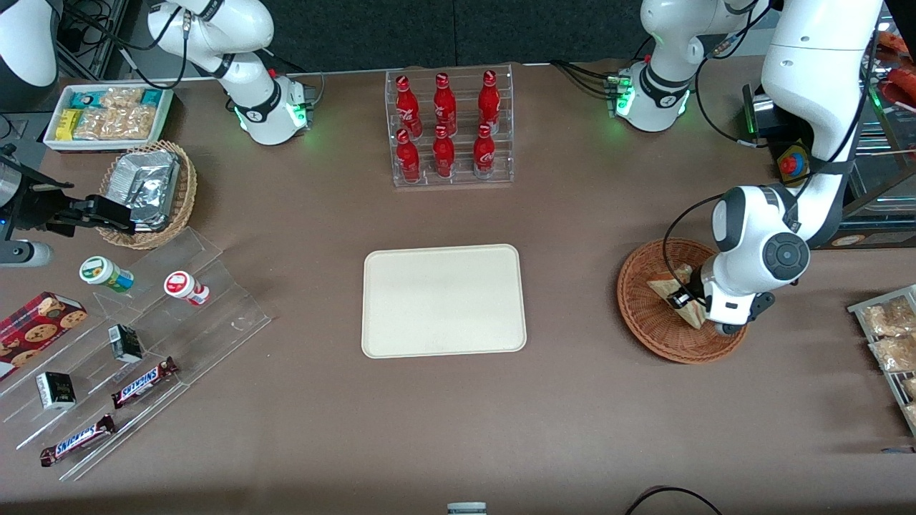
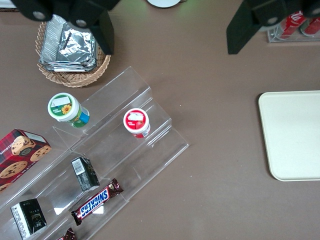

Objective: Place sandwich from basket to tray
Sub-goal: 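Close the left gripper on the sandwich and lift it, then carry the sandwich over the cream tray and lower it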

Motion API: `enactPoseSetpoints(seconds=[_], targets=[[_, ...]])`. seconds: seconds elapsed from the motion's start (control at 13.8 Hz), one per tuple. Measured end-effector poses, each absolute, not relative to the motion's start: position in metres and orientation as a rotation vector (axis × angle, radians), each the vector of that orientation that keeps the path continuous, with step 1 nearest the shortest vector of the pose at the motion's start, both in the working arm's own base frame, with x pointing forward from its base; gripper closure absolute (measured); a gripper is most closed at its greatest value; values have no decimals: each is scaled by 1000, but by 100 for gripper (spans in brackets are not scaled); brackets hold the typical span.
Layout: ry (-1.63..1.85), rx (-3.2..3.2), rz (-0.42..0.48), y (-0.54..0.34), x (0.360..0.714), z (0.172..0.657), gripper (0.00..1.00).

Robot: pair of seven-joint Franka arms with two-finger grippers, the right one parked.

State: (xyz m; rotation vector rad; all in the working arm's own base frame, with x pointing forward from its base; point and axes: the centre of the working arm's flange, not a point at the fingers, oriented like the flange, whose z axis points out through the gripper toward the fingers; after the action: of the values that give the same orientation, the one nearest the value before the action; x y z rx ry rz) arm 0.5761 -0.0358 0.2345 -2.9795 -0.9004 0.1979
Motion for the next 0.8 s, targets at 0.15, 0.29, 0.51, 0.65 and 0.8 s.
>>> enactPoseSetpoints(seconds=[0.15,0.29,0.51,0.65,0.8], targets=[[-895,-2999,141,-40,587,251,67],[-872,-3024,76,-52,596,274,69],[-771,-3055,37,-91,595,316,71],[-652,-3068,68,-136,587,343,81],[-508,-3088,78,-193,577,362,81]])
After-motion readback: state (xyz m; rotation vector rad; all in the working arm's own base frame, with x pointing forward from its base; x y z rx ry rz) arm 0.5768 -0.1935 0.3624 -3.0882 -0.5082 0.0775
